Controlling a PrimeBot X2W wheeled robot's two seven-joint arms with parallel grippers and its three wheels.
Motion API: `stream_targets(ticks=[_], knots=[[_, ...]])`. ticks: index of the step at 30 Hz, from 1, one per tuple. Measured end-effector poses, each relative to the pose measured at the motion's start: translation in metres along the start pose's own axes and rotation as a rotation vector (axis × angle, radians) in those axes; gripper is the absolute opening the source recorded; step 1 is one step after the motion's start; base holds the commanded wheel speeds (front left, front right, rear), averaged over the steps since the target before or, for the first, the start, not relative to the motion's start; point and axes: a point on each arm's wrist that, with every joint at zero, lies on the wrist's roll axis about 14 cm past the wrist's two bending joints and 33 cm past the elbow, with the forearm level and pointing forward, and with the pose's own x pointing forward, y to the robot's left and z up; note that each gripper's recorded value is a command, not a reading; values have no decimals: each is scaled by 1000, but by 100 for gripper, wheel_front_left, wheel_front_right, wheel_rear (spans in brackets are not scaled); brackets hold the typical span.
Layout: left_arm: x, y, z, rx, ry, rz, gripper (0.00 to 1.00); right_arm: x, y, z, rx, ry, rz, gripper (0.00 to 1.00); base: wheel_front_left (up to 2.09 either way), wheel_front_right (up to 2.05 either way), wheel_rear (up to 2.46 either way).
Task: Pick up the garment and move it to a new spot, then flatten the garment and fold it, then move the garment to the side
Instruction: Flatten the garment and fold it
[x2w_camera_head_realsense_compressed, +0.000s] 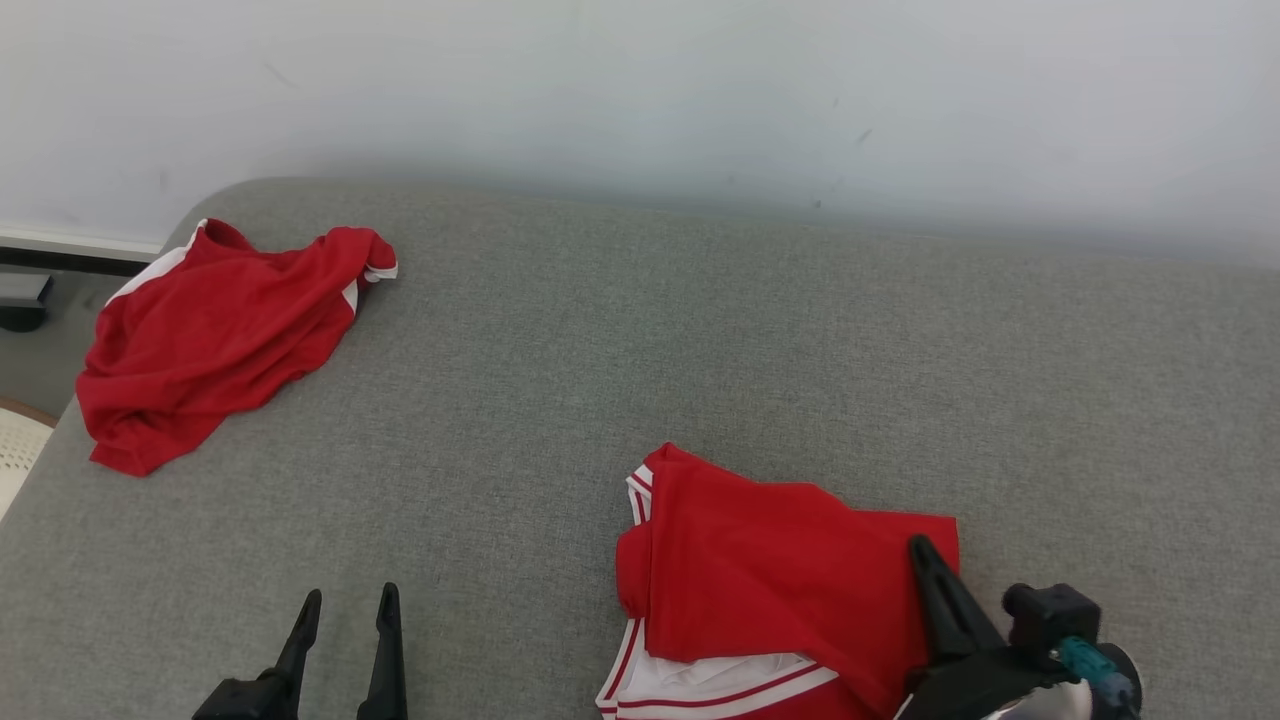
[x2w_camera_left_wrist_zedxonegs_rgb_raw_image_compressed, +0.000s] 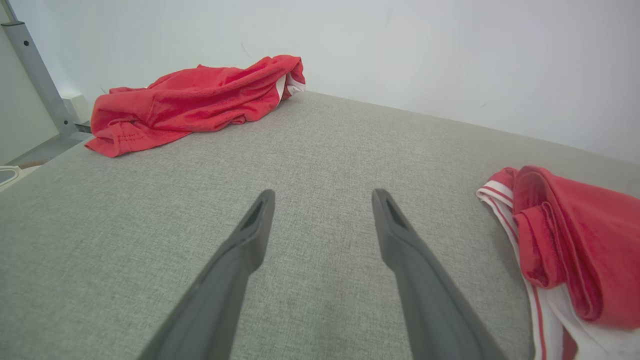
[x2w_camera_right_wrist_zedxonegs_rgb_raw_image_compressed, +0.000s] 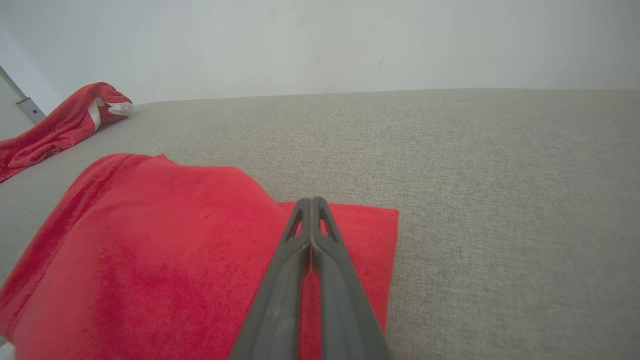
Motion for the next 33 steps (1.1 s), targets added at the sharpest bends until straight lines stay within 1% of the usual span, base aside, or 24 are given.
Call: stream_targets(ticks=[10,14,21,28,33], knots=[[-1,3,2,1,-5,8,100,1,56,-33,-28,107,160,0,0,0,0],[-3,3,2,1,-5,10,100,-4,78,-42,-1,138,221,0,0,0,0],[-6,6,3,1,-7,21,100,-15,123,-54,30,181,358,0,0,0,0],[-8,9,4,0,-11,29,100,-22,144,-61,37,214,424,0,0,0,0],[-10,12,8,-1,-25,37,100,-15,147,-42,64,157,422,0,0,0,0]])
